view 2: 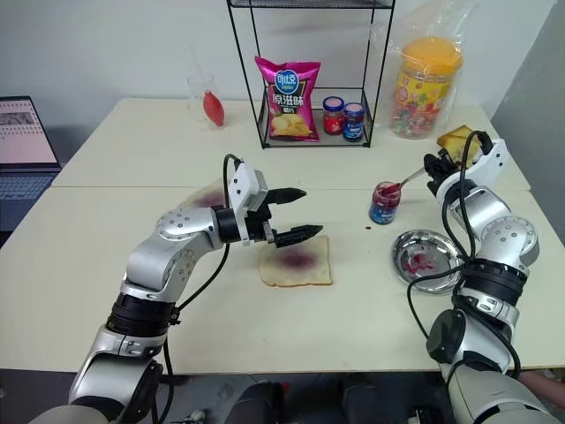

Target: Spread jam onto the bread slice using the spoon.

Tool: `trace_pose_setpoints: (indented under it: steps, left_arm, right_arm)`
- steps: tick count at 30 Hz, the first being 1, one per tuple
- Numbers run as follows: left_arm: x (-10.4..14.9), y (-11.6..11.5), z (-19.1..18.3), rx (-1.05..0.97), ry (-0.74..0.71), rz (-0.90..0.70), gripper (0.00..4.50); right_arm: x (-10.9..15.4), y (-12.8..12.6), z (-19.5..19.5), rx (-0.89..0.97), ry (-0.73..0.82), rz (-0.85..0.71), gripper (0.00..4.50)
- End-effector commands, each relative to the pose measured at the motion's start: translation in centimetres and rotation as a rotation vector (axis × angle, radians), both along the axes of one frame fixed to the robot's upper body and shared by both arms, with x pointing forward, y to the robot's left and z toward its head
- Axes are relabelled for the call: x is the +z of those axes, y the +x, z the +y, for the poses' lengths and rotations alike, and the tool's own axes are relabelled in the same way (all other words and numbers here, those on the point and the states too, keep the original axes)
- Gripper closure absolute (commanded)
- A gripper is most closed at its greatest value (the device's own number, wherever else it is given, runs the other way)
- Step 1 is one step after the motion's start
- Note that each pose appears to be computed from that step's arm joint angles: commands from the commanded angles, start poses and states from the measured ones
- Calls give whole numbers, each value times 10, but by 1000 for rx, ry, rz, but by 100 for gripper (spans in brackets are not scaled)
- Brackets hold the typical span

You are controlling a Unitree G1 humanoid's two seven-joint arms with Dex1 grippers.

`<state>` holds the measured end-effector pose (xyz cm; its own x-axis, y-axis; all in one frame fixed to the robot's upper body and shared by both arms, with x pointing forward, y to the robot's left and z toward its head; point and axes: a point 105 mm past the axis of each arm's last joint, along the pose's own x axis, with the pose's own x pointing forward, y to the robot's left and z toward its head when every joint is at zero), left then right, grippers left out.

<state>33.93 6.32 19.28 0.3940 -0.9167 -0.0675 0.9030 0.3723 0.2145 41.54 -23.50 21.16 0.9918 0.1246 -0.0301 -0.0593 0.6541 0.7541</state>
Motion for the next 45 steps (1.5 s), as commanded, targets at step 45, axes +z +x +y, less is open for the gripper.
trace_pose_setpoints:
  steps: [45]
  left_arm:
    - [-66, -111, 77, 319, -3, 295, 0]
  right_arm:
    - [-9, -86, 234, 762, -633, -435, 448]
